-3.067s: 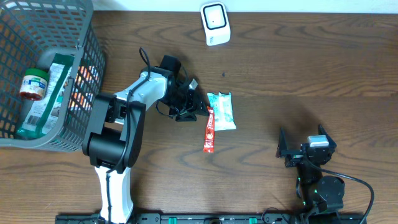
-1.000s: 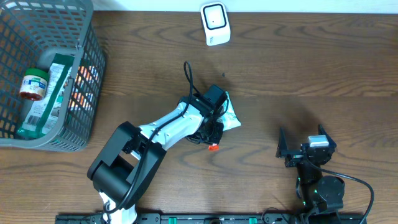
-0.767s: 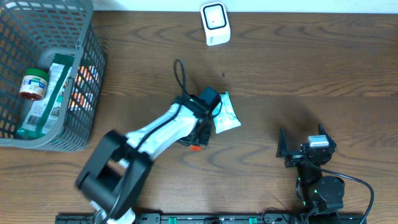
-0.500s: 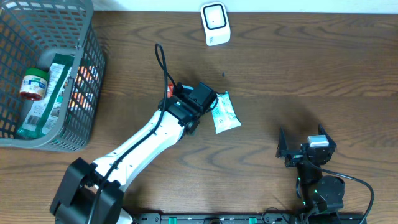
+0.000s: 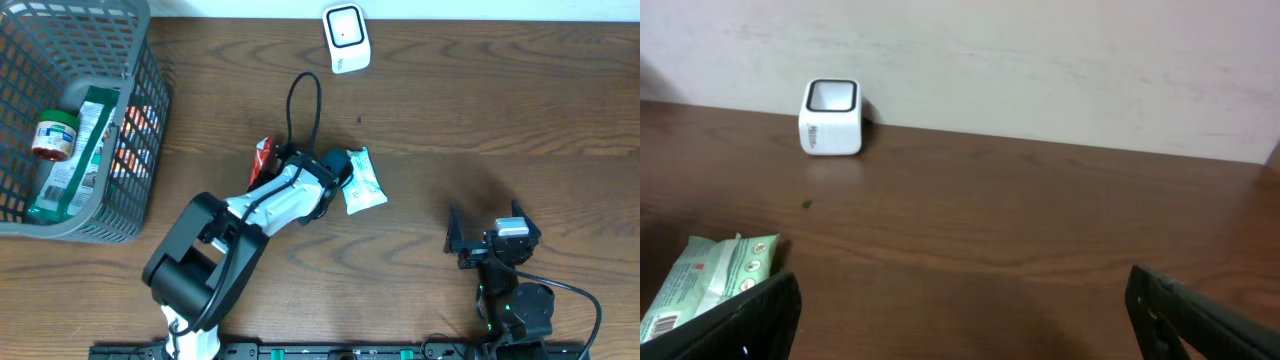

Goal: Scan the item barcode

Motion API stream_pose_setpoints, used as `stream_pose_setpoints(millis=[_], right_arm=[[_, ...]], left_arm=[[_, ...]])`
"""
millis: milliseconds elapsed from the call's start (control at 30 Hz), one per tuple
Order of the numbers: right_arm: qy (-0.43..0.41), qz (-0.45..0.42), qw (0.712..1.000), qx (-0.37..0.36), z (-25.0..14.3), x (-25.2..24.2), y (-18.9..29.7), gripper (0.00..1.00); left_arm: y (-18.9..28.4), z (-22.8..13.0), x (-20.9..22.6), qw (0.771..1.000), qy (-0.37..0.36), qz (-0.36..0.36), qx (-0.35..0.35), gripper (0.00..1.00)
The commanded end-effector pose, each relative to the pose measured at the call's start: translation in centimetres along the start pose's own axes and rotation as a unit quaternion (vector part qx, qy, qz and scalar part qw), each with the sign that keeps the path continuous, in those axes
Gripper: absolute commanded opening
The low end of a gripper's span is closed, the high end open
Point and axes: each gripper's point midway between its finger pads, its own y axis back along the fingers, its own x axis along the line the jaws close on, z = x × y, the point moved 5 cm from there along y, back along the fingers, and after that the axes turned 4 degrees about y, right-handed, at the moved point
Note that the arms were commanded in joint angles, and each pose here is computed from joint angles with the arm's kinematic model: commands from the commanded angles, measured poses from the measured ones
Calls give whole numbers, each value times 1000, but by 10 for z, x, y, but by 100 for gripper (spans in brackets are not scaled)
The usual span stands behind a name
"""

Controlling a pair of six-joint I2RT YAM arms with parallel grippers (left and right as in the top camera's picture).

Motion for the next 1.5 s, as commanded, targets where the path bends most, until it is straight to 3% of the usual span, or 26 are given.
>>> stream_pose_setpoints(millis=[0, 500, 867, 1000, 1300, 1333, 1467], right_arm=[[1, -1, 1000, 0, 0, 0, 0, 99], [1, -1, 1000, 0, 0, 0, 0, 99], [1, -1, 1000, 0, 0, 0, 0, 99], [1, -1, 1000, 0, 0, 0, 0, 99], [1, -1, 1000, 0, 0, 0, 0, 99], [1, -1, 1000, 0, 0, 0, 0, 99], [1, -1, 1000, 0, 0, 0, 0, 99]], left_arm=[[-7, -3, -12, 1000, -6, -13, 10, 8], [-6, -7, -41, 993, 7, -108, 38, 7], [-4, -6, -45, 993, 8, -116, 35, 8], [-3, -7, -50, 989, 10, -138, 44, 15], [1, -2, -49, 989, 14, -141, 38, 17], [2, -2, -49, 989, 15, -141, 38, 21], [5, 1, -46, 989, 20, -144, 32, 23]])
